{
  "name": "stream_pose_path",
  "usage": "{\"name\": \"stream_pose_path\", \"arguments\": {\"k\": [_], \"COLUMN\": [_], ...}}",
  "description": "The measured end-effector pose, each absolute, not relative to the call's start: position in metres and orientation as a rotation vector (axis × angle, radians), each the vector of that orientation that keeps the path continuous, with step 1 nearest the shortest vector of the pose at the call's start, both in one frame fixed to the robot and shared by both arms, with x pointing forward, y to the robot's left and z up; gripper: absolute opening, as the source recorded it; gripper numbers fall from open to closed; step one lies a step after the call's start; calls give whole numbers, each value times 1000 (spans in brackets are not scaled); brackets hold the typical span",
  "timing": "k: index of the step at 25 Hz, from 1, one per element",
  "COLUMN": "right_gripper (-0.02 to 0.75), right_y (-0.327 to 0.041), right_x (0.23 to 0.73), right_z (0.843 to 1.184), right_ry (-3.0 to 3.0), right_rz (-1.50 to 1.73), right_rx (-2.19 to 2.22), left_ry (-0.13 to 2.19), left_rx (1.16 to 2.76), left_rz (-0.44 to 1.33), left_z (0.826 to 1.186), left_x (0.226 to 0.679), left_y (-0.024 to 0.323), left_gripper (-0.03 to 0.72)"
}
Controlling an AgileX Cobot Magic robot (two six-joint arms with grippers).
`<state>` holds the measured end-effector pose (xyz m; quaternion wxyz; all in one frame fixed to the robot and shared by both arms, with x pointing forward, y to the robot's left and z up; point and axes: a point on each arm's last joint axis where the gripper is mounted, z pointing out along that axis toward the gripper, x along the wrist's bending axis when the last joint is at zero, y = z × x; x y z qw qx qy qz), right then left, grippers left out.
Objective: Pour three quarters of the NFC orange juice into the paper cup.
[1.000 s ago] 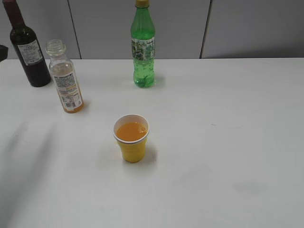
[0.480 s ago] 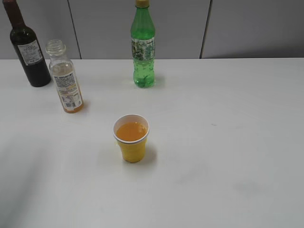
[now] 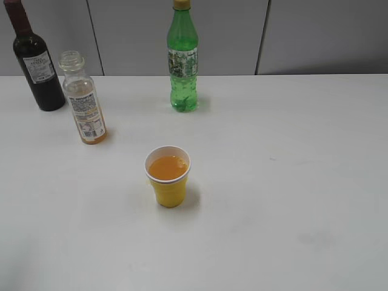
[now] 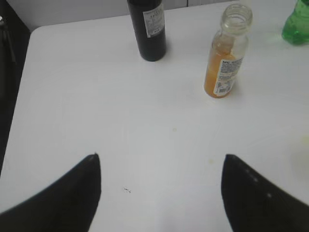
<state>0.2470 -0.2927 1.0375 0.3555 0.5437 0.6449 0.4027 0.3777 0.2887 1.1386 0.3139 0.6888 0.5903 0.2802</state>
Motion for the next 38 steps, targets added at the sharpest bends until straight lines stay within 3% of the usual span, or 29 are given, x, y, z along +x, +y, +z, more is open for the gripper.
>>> {"name": "stream_pose_path", "arguments": {"k": [14,29,38], "right_gripper": [592,592,591], "right_y": [-293,-293,-293], "right_x": [247,247,247], "right_z": [1038,1038,1038], "right_ry": [1666,1666,1666], "right_rz": [1040,1040,1041], "right_rx": [1405,1405,1405], "left_ry": [1469,1473,1525], "left_rx": [1647,1536,1592], "left_rz": [846,847,829], "left_z": [1094,1070,1057], "left_x": [280,256,245], "left_y": [293,295,297], "left_gripper": [591,587,587]}}
